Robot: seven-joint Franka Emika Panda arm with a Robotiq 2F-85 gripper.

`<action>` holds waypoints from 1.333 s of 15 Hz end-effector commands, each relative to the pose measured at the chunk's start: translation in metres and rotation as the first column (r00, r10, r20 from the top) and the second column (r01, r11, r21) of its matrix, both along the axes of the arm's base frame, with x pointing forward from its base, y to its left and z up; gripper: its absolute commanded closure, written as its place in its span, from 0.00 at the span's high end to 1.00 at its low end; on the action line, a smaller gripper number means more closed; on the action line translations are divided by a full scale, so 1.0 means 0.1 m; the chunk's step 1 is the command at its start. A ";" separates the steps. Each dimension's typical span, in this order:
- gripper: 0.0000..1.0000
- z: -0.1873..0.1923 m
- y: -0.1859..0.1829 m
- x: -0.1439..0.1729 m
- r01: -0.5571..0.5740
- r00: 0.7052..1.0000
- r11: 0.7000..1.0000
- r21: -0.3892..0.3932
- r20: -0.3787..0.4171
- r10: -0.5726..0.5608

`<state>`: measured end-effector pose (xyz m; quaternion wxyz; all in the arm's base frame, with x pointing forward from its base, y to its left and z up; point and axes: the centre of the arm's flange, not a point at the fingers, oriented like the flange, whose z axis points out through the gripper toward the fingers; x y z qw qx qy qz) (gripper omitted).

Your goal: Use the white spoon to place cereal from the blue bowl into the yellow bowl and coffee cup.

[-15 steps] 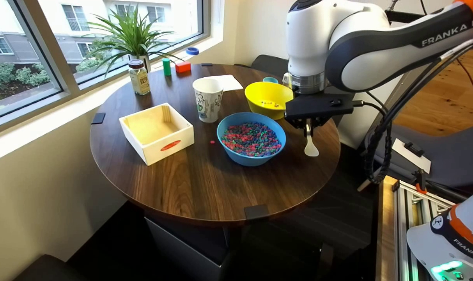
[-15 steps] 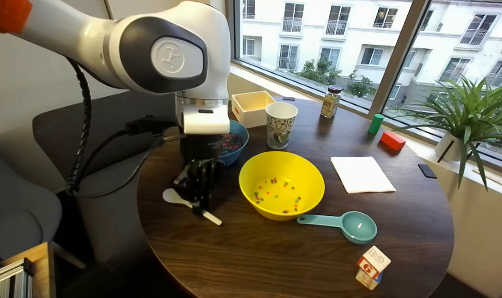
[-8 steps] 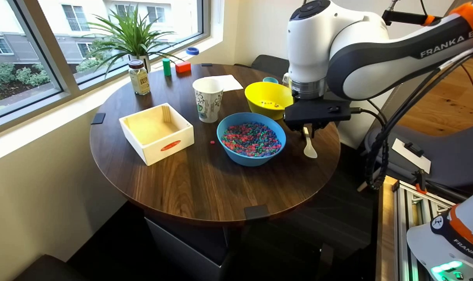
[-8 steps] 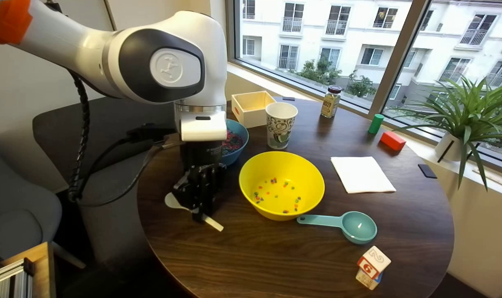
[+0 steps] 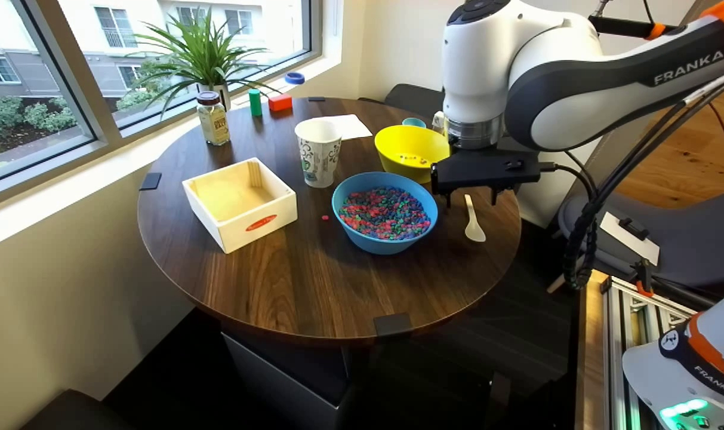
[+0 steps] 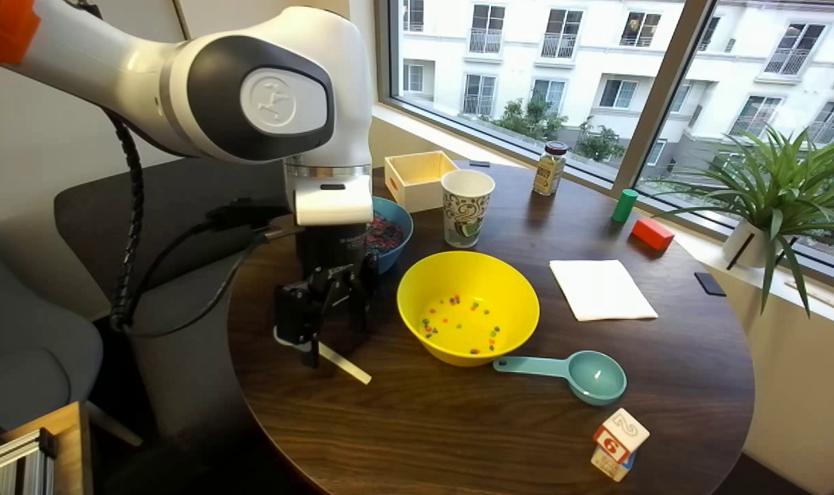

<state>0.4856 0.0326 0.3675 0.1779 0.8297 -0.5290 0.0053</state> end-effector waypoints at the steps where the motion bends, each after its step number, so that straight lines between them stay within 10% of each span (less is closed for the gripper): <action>1: 1.00 0.20 0.11 -0.18 -0.021 0.999 1.000 -0.006 0.037 0.021; 12: 1.00 1.23 0.12 -0.60 -0.184 0.978 0.983 0.000 0.099 0.184; 20: 1.00 1.23 0.15 -0.51 -0.178 0.978 0.984 -0.015 0.107 0.179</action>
